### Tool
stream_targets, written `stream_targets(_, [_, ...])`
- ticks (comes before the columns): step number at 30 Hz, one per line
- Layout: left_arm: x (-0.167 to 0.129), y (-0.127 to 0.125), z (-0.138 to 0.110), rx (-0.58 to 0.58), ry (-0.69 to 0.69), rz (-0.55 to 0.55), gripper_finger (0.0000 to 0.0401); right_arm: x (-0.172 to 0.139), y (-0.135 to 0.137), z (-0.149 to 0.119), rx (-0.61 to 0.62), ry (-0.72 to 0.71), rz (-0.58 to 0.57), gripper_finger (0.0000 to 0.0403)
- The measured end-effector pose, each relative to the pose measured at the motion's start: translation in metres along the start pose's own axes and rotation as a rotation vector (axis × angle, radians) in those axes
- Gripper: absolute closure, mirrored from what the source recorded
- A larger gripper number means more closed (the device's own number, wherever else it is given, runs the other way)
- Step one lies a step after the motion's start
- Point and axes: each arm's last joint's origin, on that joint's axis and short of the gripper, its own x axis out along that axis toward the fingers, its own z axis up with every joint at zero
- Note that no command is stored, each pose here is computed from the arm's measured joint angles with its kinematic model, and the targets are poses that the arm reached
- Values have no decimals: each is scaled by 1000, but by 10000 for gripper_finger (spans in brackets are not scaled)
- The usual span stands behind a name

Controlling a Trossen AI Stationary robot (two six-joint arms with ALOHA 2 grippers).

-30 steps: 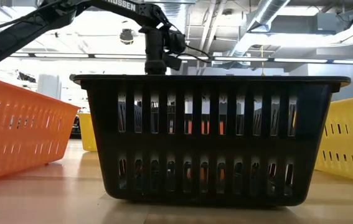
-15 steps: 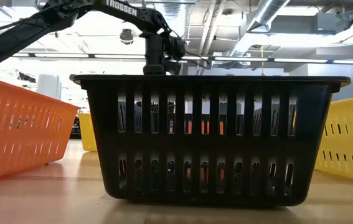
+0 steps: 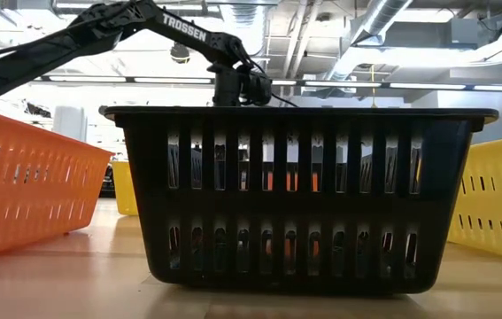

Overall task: Stack baskets on shelf by color
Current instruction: Put the left black bin on the shelf

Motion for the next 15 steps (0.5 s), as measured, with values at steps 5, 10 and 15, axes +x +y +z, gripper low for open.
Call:
stream_targets(5, [1,7,-2,-14,-20,15,401,0,0,0,0,-1,0,402])
stream_targets(10, [2,13,-5,-21,-23,24,401,0,0,0,0,0,0,402])
stream_targets(15, [2,15,-6,-22,-27,18,401,0,0,0,0,-1,0,402])
